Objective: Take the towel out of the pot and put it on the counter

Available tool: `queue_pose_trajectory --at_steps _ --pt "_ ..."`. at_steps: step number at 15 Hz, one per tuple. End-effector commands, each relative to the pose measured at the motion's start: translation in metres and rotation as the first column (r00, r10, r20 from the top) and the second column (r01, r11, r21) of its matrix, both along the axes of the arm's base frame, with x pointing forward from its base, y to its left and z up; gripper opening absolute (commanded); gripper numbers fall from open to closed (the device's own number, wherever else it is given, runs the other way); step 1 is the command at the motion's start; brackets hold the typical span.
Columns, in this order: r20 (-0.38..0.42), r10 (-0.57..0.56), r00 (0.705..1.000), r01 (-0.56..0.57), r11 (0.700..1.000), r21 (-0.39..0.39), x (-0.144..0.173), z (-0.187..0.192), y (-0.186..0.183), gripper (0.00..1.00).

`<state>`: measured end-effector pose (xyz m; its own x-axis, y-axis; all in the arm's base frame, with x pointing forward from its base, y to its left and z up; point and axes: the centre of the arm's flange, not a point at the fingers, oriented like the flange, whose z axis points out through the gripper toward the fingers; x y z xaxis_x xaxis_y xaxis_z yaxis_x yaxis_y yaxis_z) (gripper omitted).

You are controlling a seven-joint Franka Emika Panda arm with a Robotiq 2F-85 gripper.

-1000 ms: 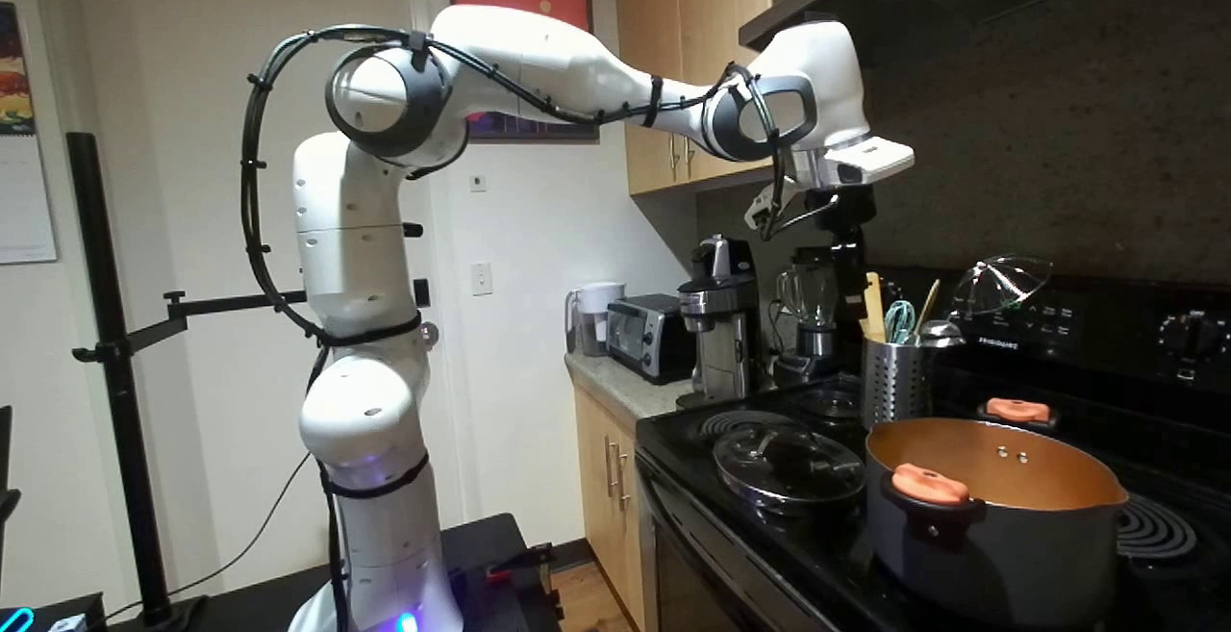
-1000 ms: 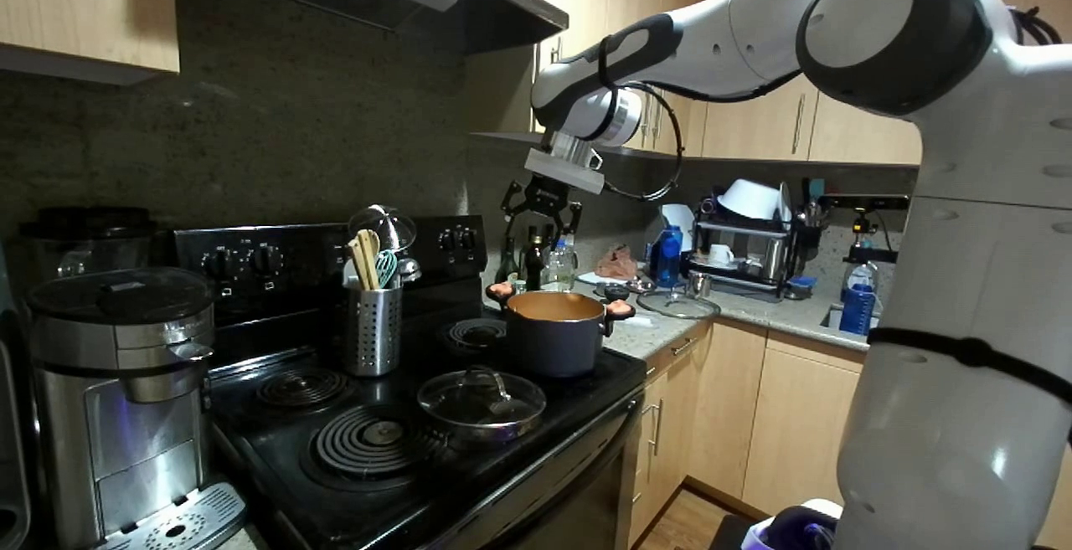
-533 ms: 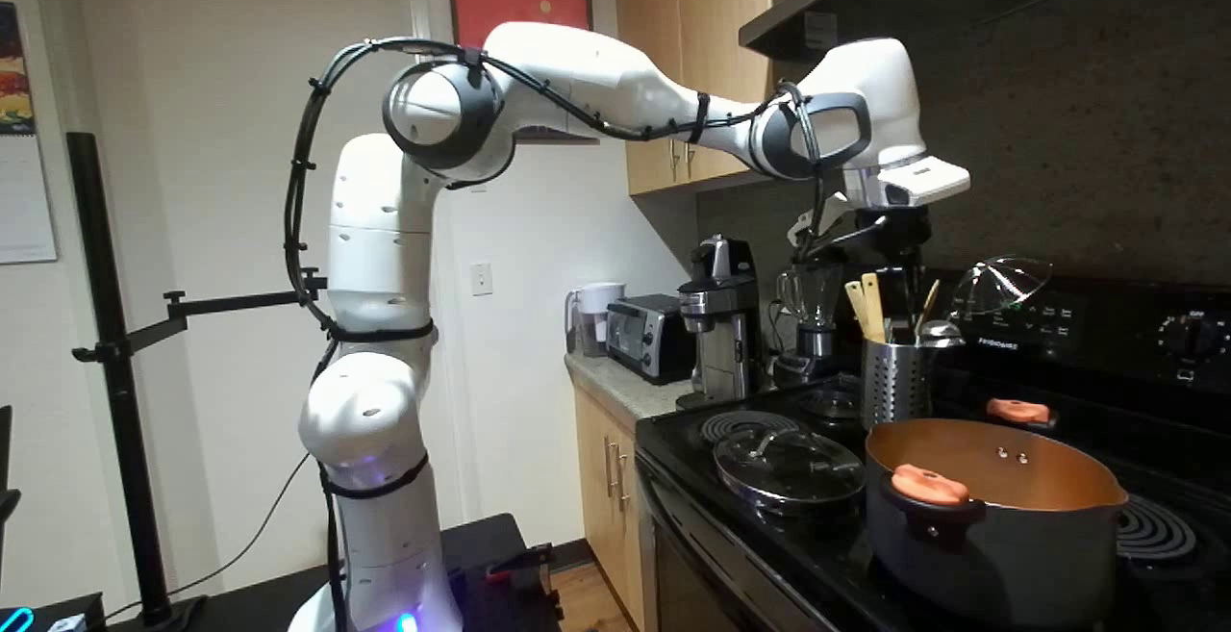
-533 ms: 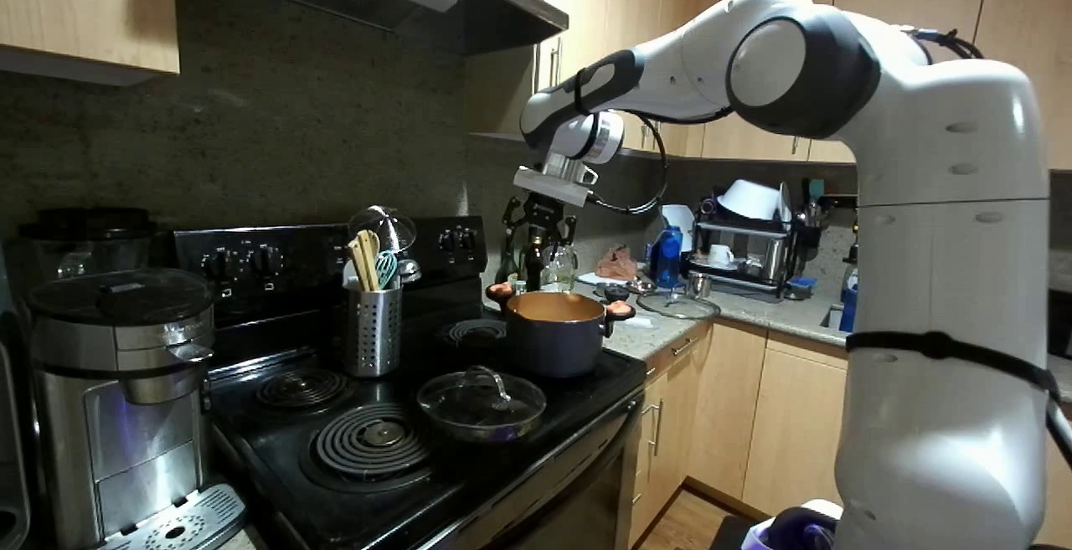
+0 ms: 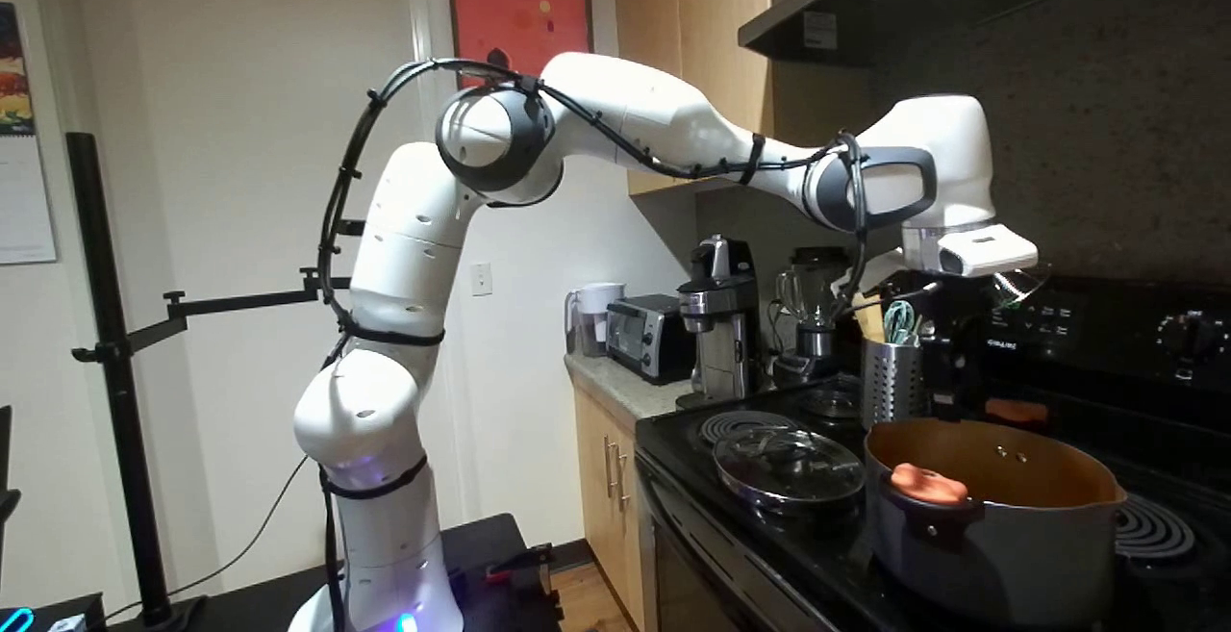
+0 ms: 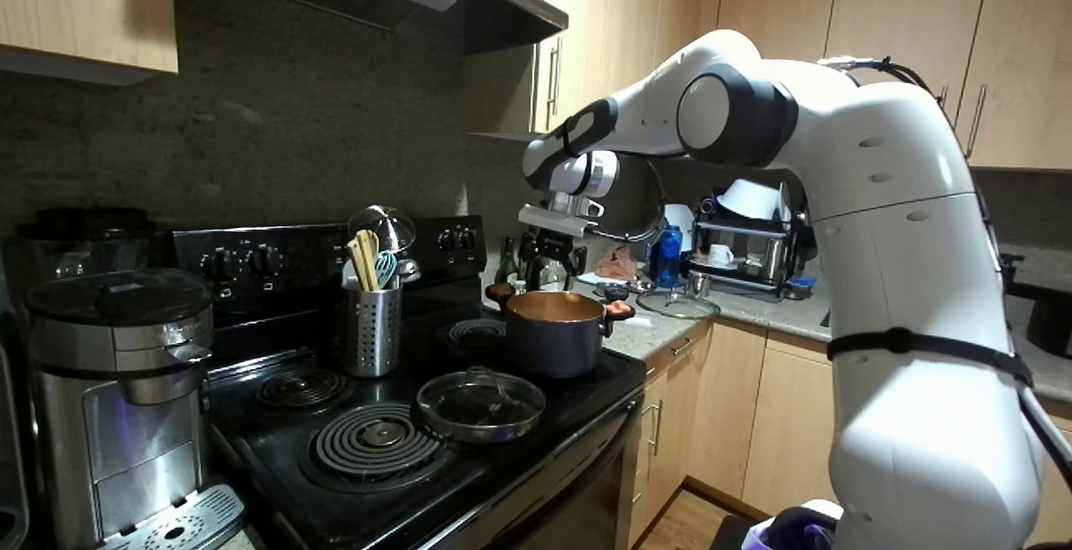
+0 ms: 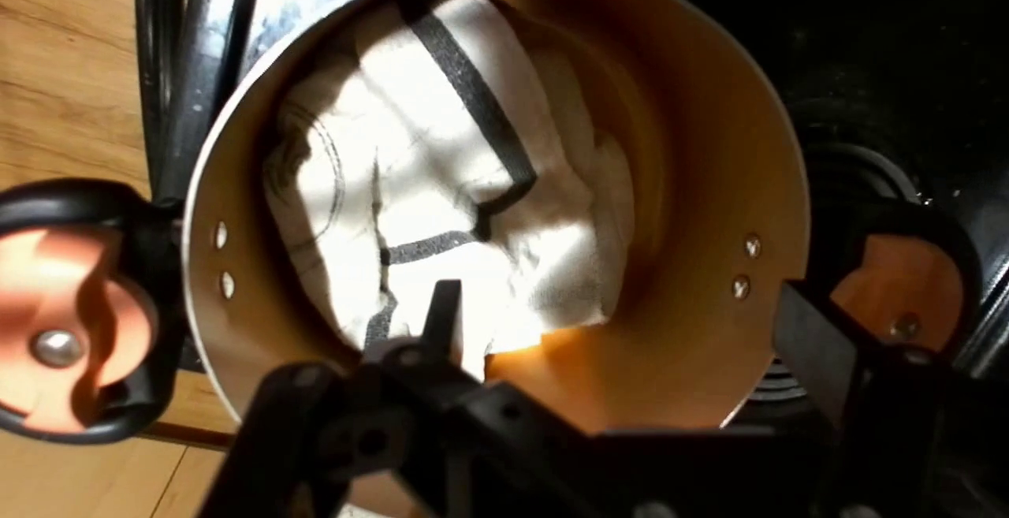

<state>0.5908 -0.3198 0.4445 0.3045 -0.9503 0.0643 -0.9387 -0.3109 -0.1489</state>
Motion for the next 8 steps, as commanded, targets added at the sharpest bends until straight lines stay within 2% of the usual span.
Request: queue_pose_trajectory --at_steps 1,8 --pt "-0.005 -0.059 0.998 0.059 0.997 0.042 0.006 -0.001 -0.017 1.0" --pt "0.003 -0.126 0.992 0.125 0.985 0.122 -0.006 -0.027 -0.033 1.0"
